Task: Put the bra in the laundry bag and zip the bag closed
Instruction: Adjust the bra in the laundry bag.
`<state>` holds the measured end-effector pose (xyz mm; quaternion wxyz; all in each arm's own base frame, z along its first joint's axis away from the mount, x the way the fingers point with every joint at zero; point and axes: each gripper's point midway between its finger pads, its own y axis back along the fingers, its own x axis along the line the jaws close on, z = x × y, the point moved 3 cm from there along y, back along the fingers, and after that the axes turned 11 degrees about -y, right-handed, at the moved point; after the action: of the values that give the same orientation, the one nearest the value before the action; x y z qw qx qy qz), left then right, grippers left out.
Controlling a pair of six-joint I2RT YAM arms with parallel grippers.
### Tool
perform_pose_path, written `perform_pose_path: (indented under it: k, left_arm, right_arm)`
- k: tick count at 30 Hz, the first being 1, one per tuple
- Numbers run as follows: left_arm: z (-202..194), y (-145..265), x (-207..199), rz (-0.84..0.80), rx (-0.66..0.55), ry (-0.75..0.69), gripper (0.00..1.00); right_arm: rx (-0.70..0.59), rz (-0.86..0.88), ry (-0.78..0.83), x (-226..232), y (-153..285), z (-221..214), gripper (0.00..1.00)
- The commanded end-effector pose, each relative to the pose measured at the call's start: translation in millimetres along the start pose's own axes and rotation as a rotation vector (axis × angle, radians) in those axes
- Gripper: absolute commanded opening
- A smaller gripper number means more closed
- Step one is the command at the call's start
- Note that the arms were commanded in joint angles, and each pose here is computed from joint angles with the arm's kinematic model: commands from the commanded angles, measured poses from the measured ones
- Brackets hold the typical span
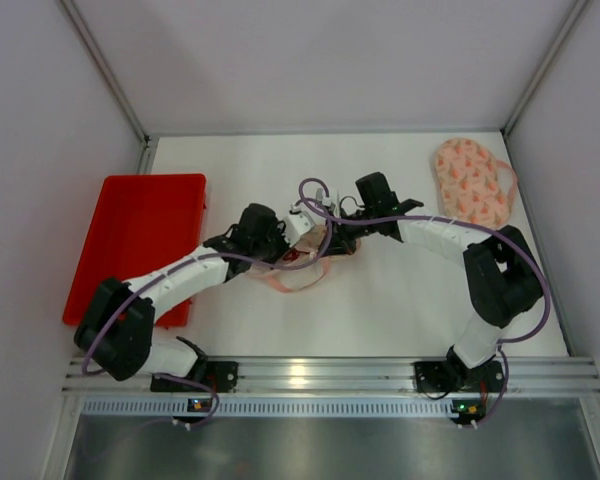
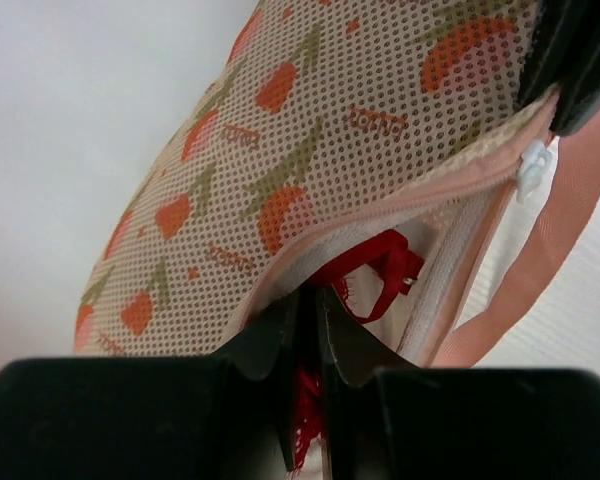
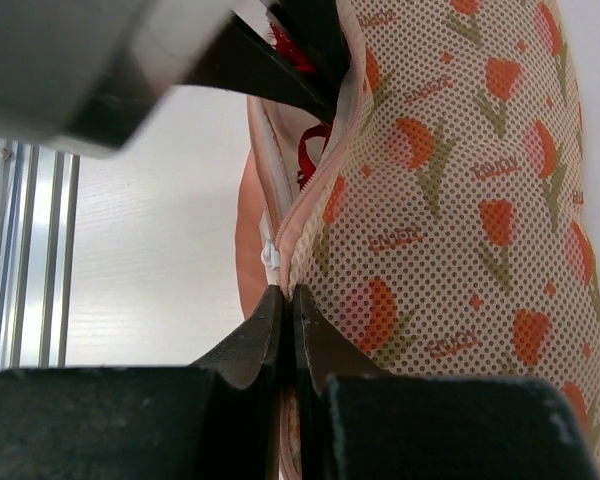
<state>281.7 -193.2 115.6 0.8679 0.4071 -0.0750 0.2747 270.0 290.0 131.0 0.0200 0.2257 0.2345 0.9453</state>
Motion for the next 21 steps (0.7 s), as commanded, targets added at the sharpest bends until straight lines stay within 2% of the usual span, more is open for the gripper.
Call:
perform_pose_path:
  k: [1, 6, 9, 10, 13, 14, 16, 21]
  left_arm:
    - [12, -15, -2, -0.008, -0.059, 0.105, 0.00]
    - [10, -25, -10, -0.034, -0.053, 0.162, 0.00]
    - [18, -13, -7, -0.014, -0.091, 0.157, 0.22]
    - [16, -7, -8, -0.007, -0.098, 0.152, 0.32]
    - [26, 23, -12, -0.007, -0.176, 0.115, 0.40]
    - [25, 29, -14, -0.010, -0.183, 0.112, 0.46]
    - [33, 50, -12, 0.028, -0.239, 0.107, 0.49]
    - [33, 75, -15, 0.043, -0.250, 0.141, 0.50]
  right_arm:
    - [-0.061, 0.041, 0.056, 7, 4, 23, 0.00]
    - [-0.058, 0.036, 0.050, 5, 4, 21, 0.00]
    - [-0.057, 0.031, 0.046, 5, 5, 20, 0.00]
    - [-0.054, 0.028, 0.041, 5, 5, 18, 0.00]
    - [-0.055, 0.013, 0.018, 4, 5, 14, 0.00]
    - [-0.057, 0.006, -0.006, 2, 6, 13, 0.00]
    - [-0.061, -0.001, -0.026, 1, 6, 11, 0.00]
    - [-0.084, -0.040, -0.120, 1, 7, 1, 0.00]
